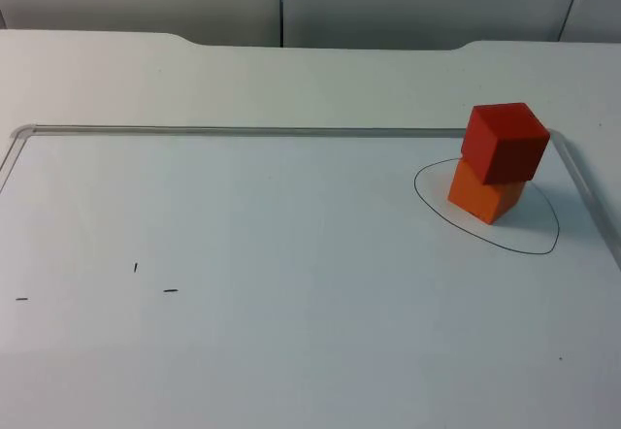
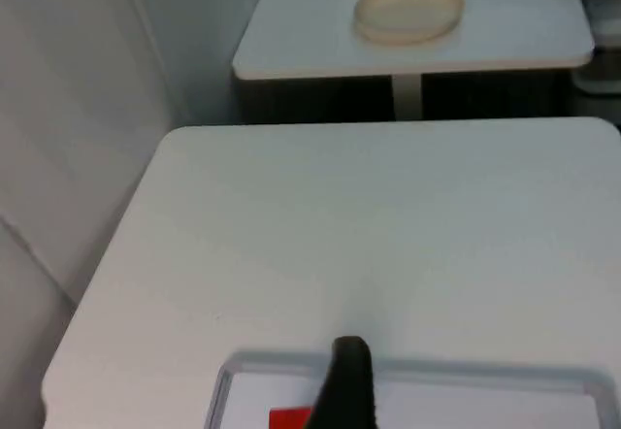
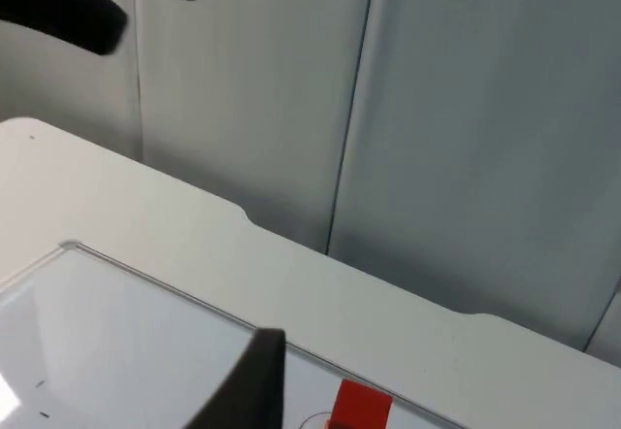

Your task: Pick up one cube with the left hand and another cube with the right hand. First place the cube in the right hand at the target position, then stack the cube in the left hand on top.

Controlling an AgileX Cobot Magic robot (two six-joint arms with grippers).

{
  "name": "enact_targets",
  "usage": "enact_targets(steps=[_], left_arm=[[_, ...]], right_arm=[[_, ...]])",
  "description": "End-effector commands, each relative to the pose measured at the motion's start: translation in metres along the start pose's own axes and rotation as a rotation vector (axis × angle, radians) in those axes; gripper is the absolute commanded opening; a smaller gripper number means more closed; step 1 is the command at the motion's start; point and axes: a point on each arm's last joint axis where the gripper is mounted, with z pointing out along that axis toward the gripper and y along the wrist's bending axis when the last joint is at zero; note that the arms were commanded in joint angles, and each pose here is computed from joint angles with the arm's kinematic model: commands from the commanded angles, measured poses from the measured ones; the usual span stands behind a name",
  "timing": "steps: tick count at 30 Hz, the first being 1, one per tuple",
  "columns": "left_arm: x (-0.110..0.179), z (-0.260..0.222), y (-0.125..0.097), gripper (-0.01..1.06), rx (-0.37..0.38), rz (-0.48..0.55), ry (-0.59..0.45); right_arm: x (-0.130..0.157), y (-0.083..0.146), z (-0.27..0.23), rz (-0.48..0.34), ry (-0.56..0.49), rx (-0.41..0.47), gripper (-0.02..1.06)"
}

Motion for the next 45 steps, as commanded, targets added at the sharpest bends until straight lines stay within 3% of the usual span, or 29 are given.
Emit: enact_targets(steps=[1, 7, 11, 16, 20, 28, 32, 35, 37, 45], left_arm=[[-0.005, -0.035, -0.022, 0.71, -0.028, -0.021, 0.084], [0.011, -0.074, -0.054, 0.71, -0.102, -0.028, 0.127], [0.032, -0.093, -0.079, 0.71, -0.175, -0.050, 0.083], [0.069, -0.111, -0.109, 0.71, -0.281, -0.120, 0.037], [0.119, -0.135, -0.147, 0.71, -0.392, -0.223, 0.037], [0.191, -0.166, -0.192, 0.71, -0.584, -0.408, 0.087], [0.228, -0.184, -0.218, 0.71, -0.694, -0.484, 0.025], [0.238, -0.184, -0.224, 0.71, -0.706, -0.539, -0.018], [0.244, -0.181, -0.225, 0.71, -0.700, -0.578, 0.036], [0.252, -0.173, -0.223, 0.71, -0.692, -0.587, 0.064]], right_arm=[[0.004, 0.002, -0.014, 0.008, -0.028, -0.017, 1.05], [0.019, 0.004, -0.035, 0.012, -0.029, -0.020, 1.05], [0.039, 0.010, -0.030, 0.031, -0.013, -0.045, 1.05], [0.074, 0.019, -0.016, 0.099, 0.045, -0.072, 1.05], [0.100, 0.024, -0.010, 0.122, 0.090, -0.077, 1.05], [0.112, 0.025, -0.021, 0.125, 0.115, -0.072, 1.05], [0.120, 0.025, -0.027, 0.120, 0.153, -0.060, 1.05], [0.121, 0.025, -0.029, 0.120, 0.150, -0.059, 1.05], [0.121, 0.025, -0.028, 0.120, 0.152, -0.060, 1.05], [0.145, 0.030, -0.008, 0.147, 0.250, -0.072, 1.05]])
